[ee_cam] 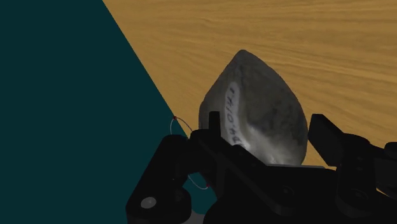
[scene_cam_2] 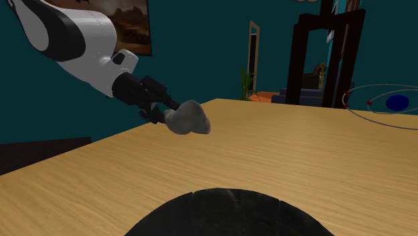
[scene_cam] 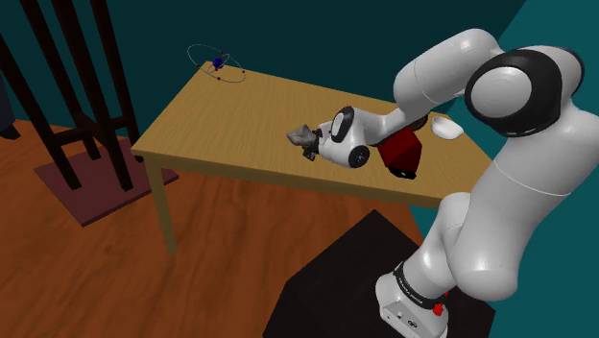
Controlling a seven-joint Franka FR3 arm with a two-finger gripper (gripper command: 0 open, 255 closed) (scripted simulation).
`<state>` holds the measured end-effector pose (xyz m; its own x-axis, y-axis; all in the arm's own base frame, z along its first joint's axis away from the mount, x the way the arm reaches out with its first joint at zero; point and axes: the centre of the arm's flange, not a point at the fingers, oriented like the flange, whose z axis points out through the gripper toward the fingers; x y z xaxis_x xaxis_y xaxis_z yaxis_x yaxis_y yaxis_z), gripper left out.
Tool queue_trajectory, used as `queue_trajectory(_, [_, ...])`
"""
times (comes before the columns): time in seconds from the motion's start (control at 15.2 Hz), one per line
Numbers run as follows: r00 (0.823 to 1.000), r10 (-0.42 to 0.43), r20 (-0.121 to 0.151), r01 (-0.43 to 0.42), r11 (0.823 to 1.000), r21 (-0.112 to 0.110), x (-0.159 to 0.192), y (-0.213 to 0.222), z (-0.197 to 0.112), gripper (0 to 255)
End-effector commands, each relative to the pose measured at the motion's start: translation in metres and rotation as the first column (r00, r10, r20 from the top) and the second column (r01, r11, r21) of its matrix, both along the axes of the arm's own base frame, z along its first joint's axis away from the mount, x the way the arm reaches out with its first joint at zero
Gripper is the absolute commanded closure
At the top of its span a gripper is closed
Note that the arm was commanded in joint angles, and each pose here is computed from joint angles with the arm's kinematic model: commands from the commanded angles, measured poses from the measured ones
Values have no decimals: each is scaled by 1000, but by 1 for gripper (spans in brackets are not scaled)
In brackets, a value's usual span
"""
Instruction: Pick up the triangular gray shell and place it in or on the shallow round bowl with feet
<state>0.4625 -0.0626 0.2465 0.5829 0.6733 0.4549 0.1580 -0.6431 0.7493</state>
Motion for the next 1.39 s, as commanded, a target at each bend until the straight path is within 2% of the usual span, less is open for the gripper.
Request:
queue_trajectory(0.0, [1000, 0, 0, 0, 1000, 0, -1, 0, 12, 255])
queue_trajectory(1.19, [1000, 0, 0, 0, 1000, 0, -1, 0, 105, 255])
queue_trajectory(1.32, [1000, 0, 0, 0, 1000, 0, -3, -26, 105, 255])
